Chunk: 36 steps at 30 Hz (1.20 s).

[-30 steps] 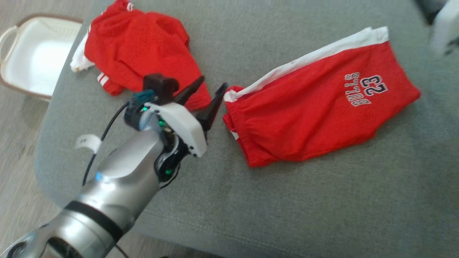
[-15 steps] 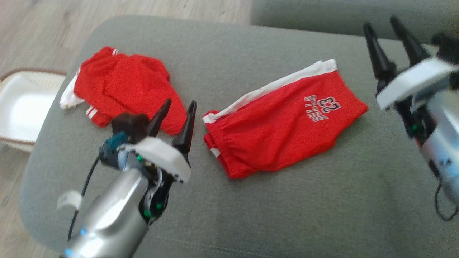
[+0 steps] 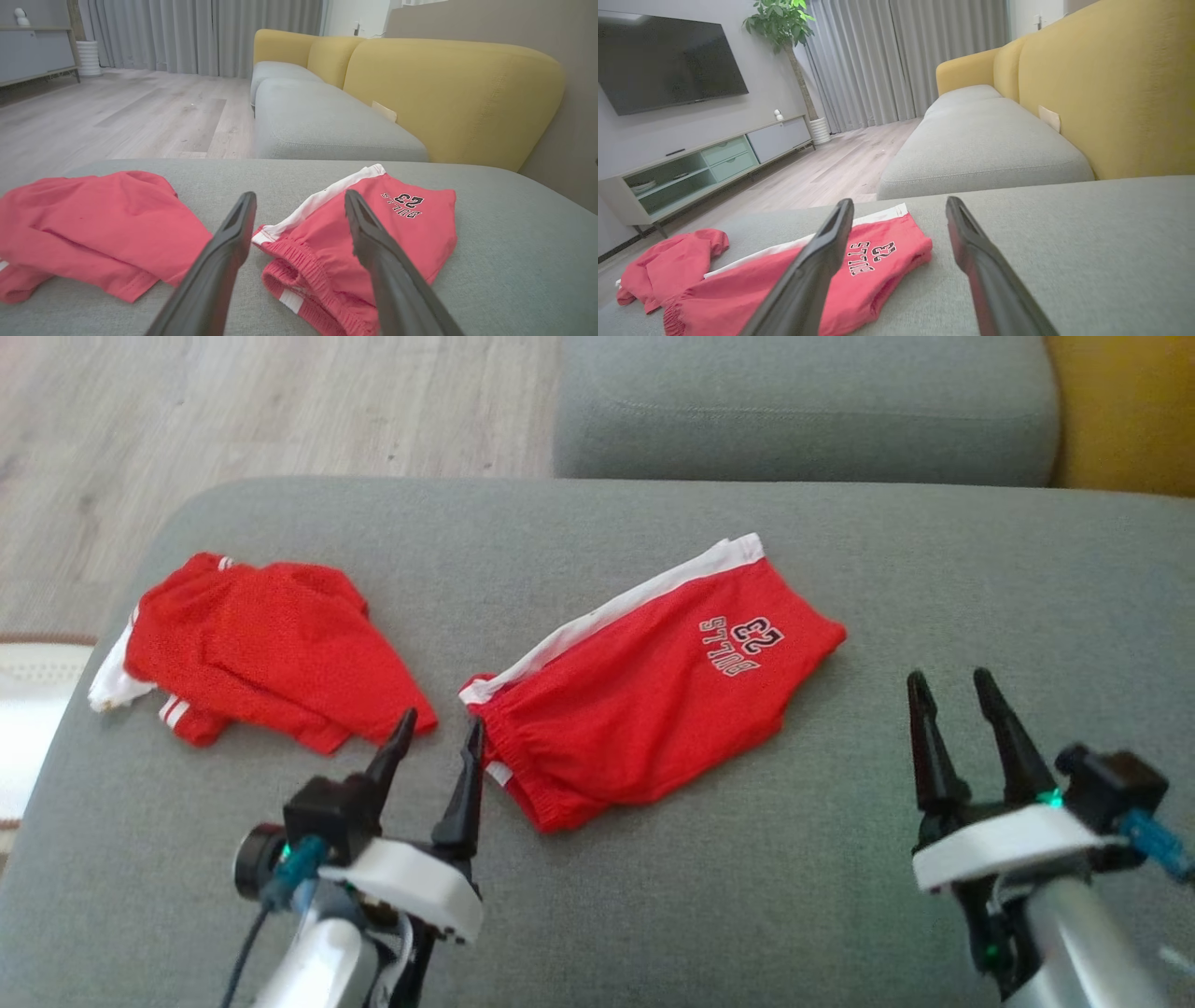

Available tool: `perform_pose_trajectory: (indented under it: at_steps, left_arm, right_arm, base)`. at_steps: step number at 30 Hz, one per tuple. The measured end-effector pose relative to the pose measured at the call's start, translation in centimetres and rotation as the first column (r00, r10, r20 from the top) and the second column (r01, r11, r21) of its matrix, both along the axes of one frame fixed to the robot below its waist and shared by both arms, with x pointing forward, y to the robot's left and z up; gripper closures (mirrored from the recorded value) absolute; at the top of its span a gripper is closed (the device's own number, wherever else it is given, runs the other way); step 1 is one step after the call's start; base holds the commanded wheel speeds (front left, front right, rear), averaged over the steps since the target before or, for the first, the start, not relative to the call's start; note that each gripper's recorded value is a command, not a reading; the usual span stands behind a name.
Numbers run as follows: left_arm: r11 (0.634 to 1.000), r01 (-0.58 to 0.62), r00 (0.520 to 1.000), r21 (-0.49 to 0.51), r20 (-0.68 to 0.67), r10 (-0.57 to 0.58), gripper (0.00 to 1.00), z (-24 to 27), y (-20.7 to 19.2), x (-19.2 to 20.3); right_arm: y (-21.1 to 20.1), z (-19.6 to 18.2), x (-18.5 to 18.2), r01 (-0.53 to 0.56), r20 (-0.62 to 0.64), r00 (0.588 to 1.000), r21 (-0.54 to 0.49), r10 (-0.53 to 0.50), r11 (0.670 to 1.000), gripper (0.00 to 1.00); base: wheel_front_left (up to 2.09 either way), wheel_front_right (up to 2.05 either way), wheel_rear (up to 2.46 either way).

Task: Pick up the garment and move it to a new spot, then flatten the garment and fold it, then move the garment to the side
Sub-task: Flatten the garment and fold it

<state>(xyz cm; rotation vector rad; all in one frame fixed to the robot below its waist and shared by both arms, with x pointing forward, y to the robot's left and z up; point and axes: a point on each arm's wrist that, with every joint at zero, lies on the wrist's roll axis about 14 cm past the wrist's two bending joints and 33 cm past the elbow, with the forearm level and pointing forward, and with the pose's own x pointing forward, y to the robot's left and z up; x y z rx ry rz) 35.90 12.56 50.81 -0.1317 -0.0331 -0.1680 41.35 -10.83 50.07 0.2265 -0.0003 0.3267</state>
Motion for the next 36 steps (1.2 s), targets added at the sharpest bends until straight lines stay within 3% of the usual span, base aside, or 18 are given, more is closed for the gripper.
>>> perform_pose_trajectory:
  at_steps: [13, 23, 26, 31, 36]
  left_arm:
    - [0.999, -0.03, 0.999, 0.036, 0.014, 0.03, 0.0, -0.7, -0.2, -3.1]
    - [0.993, -0.106, 0.994, 0.048, 0.039, 0.104, 0.0, -0.2, 1.8, -3.5]
    - [0.993, -0.107, 0.994, 0.049, 0.034, 0.105, 0.0, -0.4, 1.9, -3.5]
    - [0.993, -0.105, 0.995, 0.049, 0.006, 0.104, 0.0, -1.1, 2.1, -3.2]
    - [0.991, -0.125, 0.992, 0.056, 0.003, 0.125, 0.0, -1.1, 3.2, -2.2]
  right_arm:
    - [-0.2, -1.3, -3.6, 0.065, -0.021, 0.998, 0.024, -0.064, 0.998, 0.0]
    - [0.8, -1.3, -3.5, 0.042, -0.025, 0.999, 0.02, -0.042, 0.999, 0.0]
    - [0.8, -2.8, -3.3, 0.048, -0.106, 0.993, 0.038, -0.044, 0.998, 0.0]
    - [0.3, -7.1, -2.1, 0.112, -0.342, 0.938, 0.15, -0.054, 0.982, 0.0]
    - [2.5, -8.7, 1.4, 0.137, -0.48, 0.877, 0.29, 0.02, 0.947, 0.0]
  base:
    - [0.0, 0.0, 0.0]
    - [0.0, 0.0, 0.0]
    - [0.0, 0.0, 0.0]
    - [0.0, 0.0, 0.0]
    - [0.0, 0.0, 0.0]
